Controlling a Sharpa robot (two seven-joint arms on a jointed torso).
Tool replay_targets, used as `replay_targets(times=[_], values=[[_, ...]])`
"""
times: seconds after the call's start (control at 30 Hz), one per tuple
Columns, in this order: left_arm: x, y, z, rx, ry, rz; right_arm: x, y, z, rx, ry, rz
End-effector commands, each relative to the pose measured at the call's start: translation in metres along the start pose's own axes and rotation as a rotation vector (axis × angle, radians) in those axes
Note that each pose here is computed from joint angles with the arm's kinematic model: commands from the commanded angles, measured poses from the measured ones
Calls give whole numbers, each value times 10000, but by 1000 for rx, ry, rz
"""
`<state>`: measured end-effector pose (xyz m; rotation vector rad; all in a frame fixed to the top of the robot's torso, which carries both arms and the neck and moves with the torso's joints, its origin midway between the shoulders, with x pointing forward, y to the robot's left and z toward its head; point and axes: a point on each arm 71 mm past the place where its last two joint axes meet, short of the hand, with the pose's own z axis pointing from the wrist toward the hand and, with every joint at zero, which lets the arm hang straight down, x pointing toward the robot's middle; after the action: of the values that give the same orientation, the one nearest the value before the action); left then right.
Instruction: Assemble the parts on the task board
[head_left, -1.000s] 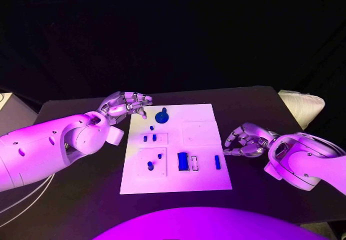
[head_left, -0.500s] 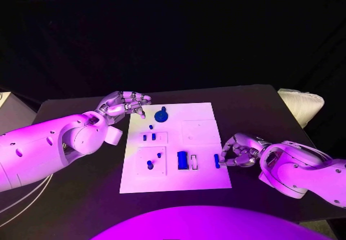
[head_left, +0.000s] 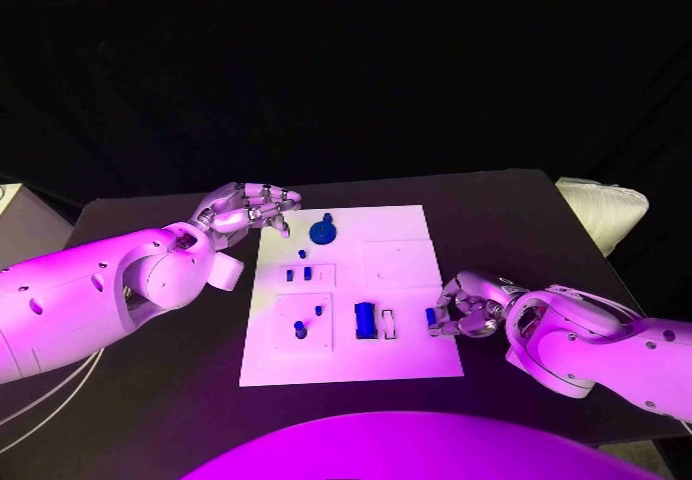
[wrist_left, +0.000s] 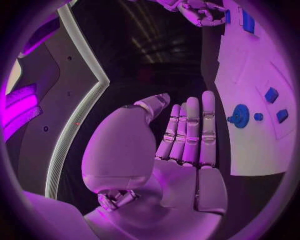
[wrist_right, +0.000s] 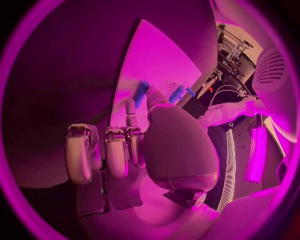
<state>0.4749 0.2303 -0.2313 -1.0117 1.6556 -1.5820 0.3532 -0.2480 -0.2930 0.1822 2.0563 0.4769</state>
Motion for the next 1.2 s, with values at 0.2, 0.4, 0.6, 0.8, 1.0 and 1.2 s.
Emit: replay_targets(times=[0.2,0.4,0.6,0.8,1.0,1.2], values=[[26,-12,-1,13,23,-3,79,15,52,29,11,-53],[23,-11,-4,11,25,-4,133,86,104,19,1,-112],[14,-10,-10,10,22,-3,172,152,141,0,-4,-167],[15,-10,-13,8,24,-2,188,189,154,-2,-11,-195],[15,-10,-16,7,25,-1,193,210,154,-3,-14,-203],[16,-10,-16,7,25,0,180,260,125,-19,-43,-168]])
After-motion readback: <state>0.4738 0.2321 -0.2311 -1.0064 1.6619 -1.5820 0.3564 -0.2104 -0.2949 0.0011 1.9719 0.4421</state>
